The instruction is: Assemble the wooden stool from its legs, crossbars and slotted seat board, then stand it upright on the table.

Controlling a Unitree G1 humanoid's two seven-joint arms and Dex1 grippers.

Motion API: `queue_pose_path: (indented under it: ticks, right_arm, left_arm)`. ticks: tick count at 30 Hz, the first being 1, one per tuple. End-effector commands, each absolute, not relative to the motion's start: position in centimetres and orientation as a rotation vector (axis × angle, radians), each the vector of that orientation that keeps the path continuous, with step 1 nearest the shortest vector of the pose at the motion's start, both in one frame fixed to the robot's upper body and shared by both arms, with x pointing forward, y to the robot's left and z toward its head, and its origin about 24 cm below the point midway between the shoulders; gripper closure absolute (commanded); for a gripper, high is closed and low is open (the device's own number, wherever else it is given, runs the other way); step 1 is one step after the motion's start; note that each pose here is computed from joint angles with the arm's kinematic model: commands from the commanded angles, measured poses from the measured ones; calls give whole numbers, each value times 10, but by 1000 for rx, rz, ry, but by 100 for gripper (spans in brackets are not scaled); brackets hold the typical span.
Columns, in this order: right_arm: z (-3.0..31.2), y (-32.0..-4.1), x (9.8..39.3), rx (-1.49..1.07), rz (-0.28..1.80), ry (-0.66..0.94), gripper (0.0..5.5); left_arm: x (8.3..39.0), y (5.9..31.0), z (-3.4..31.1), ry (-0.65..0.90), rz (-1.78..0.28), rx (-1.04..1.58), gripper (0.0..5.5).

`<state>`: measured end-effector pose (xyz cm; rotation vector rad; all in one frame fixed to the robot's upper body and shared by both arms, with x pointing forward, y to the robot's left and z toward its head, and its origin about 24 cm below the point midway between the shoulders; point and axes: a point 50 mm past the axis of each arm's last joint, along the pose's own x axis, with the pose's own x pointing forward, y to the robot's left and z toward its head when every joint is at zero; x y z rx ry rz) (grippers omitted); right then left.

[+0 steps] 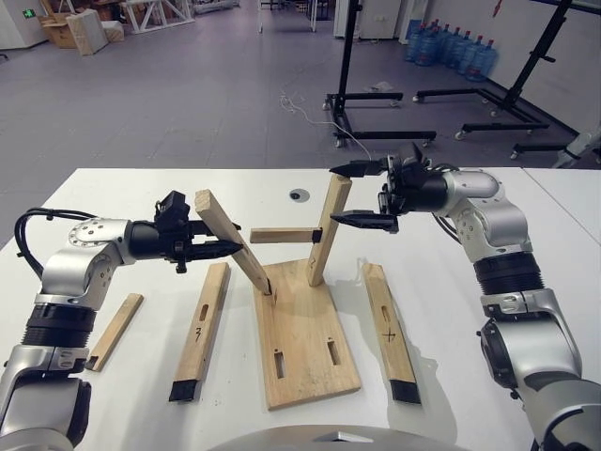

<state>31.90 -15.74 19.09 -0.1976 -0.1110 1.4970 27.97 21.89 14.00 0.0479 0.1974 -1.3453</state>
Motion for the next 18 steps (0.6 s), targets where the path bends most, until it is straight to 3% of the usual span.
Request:
queue_pose_path:
  ticks: [1, 18]
  right_arm:
    - [165, -152, 312, -167, 1545, 15, 75]
    - [166, -142, 307, -171, 1574, 5, 75]
  left_arm:
    - [277, 217, 106, 351, -1324, 1, 349]
    - [289, 205, 100, 387, -1360, 9, 349]
